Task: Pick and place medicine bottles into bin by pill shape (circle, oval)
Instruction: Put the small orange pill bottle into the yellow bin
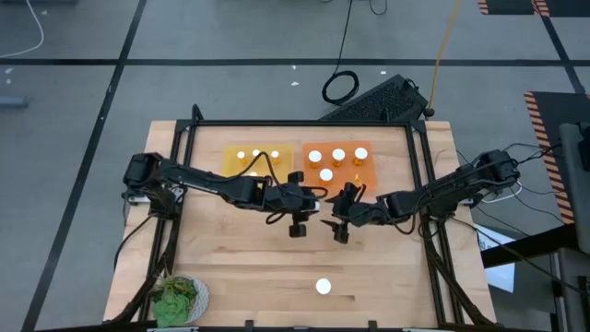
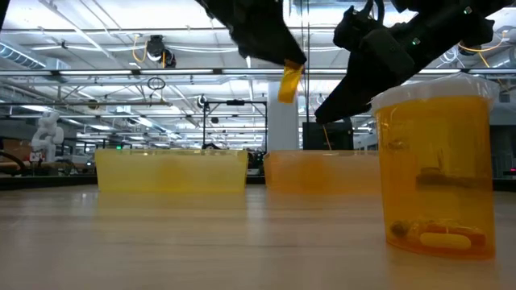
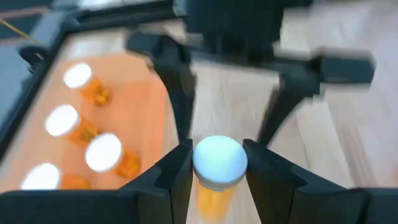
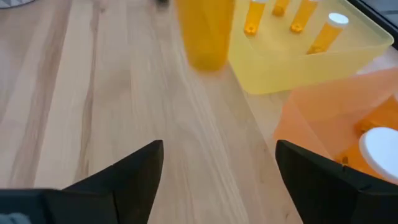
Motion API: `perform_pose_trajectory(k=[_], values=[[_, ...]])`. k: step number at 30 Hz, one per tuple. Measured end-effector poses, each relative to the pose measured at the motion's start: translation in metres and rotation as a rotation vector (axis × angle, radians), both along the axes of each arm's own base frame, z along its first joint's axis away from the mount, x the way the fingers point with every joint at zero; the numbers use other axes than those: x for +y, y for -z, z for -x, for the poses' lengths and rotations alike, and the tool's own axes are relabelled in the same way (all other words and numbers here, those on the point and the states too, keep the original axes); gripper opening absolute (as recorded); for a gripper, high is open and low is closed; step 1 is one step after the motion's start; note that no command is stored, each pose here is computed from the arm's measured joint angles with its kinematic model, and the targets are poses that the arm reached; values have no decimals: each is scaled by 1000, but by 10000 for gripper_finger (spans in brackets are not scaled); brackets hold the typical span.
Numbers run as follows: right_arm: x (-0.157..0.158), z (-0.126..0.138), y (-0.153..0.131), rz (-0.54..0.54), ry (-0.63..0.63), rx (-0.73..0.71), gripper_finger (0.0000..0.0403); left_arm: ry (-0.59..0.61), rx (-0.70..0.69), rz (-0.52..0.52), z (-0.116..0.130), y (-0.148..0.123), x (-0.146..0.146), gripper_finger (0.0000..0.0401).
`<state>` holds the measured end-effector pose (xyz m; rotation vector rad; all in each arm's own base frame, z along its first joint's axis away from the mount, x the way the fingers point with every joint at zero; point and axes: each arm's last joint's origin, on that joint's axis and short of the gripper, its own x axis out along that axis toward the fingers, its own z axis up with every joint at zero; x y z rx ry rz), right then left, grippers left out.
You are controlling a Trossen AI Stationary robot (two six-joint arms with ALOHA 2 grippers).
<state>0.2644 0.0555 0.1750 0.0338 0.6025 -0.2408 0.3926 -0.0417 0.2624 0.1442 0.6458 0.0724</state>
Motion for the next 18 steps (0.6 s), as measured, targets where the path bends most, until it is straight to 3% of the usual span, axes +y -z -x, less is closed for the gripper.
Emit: perform_pose_trajectory(k=[10, 12, 18], values=[[2, 4, 0, 8, -14, 29, 306, -106, 28, -33, 26, -14, 10, 140], [3, 5, -1, 7, -18, 25, 306, -130, 82, -48, 36, -9, 15, 140], [3, 8, -4, 10, -26, 17, 306, -212, 37, -27, 46, -2, 36, 140]])
